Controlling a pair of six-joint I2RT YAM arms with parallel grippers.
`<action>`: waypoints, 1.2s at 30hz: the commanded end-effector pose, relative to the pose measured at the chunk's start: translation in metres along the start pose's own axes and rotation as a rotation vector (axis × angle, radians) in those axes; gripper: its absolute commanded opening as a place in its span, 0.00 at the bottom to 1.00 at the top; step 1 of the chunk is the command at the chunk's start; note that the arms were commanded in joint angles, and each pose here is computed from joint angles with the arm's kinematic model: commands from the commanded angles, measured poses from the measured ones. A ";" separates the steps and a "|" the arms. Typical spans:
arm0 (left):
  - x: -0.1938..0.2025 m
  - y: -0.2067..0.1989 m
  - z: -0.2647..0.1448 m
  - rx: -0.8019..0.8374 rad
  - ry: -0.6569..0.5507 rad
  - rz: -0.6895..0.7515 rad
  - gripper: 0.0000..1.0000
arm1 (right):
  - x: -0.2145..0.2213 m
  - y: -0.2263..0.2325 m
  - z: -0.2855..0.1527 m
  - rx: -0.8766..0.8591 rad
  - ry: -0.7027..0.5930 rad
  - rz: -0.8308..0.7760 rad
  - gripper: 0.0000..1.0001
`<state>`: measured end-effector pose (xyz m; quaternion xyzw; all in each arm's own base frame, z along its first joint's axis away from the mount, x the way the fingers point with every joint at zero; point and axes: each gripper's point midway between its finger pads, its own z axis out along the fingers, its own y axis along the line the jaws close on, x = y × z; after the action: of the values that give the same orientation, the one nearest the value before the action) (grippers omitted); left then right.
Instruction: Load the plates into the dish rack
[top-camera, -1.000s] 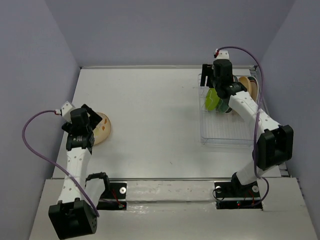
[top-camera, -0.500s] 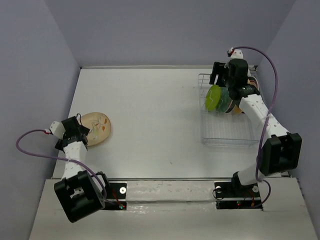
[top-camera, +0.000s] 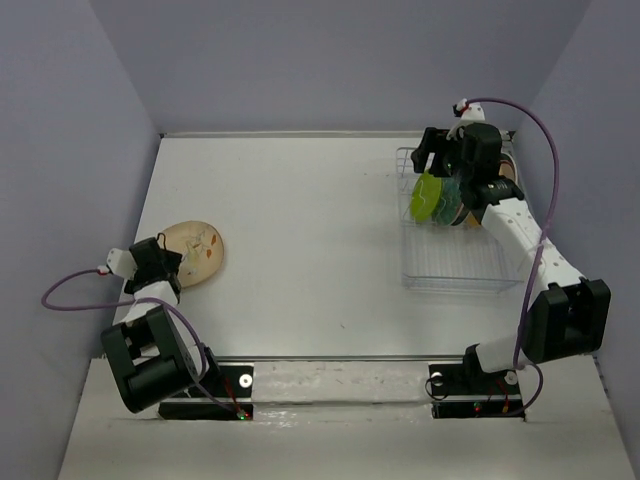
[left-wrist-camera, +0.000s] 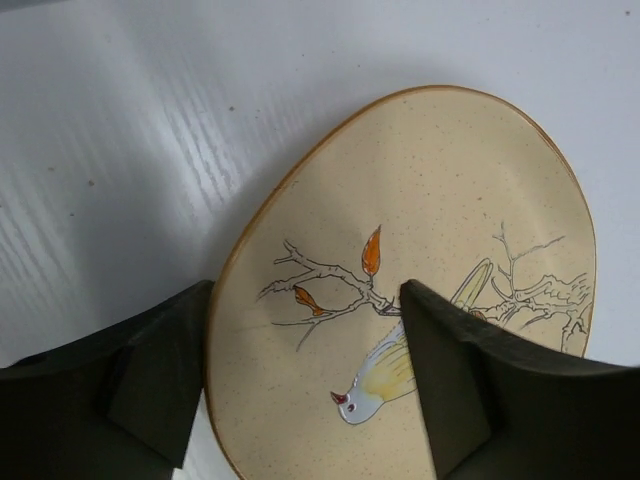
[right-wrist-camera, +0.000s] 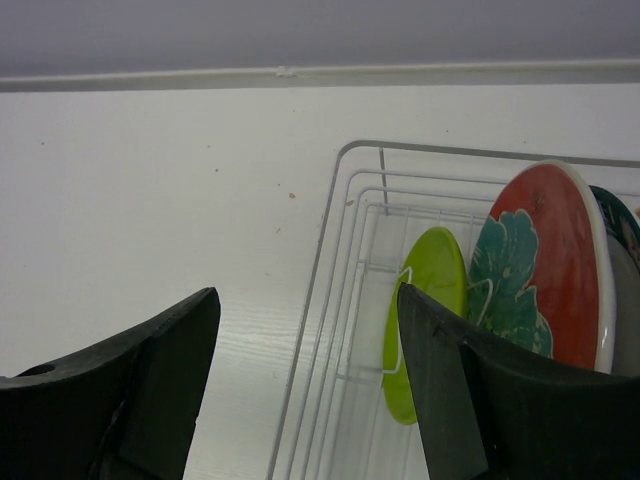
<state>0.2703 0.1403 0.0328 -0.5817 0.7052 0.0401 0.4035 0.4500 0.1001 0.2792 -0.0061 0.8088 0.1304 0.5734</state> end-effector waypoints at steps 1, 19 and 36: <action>0.017 -0.017 0.002 0.119 0.058 -0.060 0.73 | -0.027 0.021 -0.011 -0.095 -0.088 0.012 0.76; 0.021 -0.079 -0.036 0.502 0.077 -0.109 0.05 | -0.027 0.103 -0.040 -0.458 -0.069 0.117 0.74; 0.023 -0.138 -0.114 0.870 0.118 -0.075 0.05 | 0.077 0.275 0.015 -0.839 0.259 0.191 0.90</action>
<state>0.3072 0.0335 0.0719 -0.4589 0.7122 -0.2242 0.4816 0.3876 0.3561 0.2365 -0.1760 0.7732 0.4600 0.3994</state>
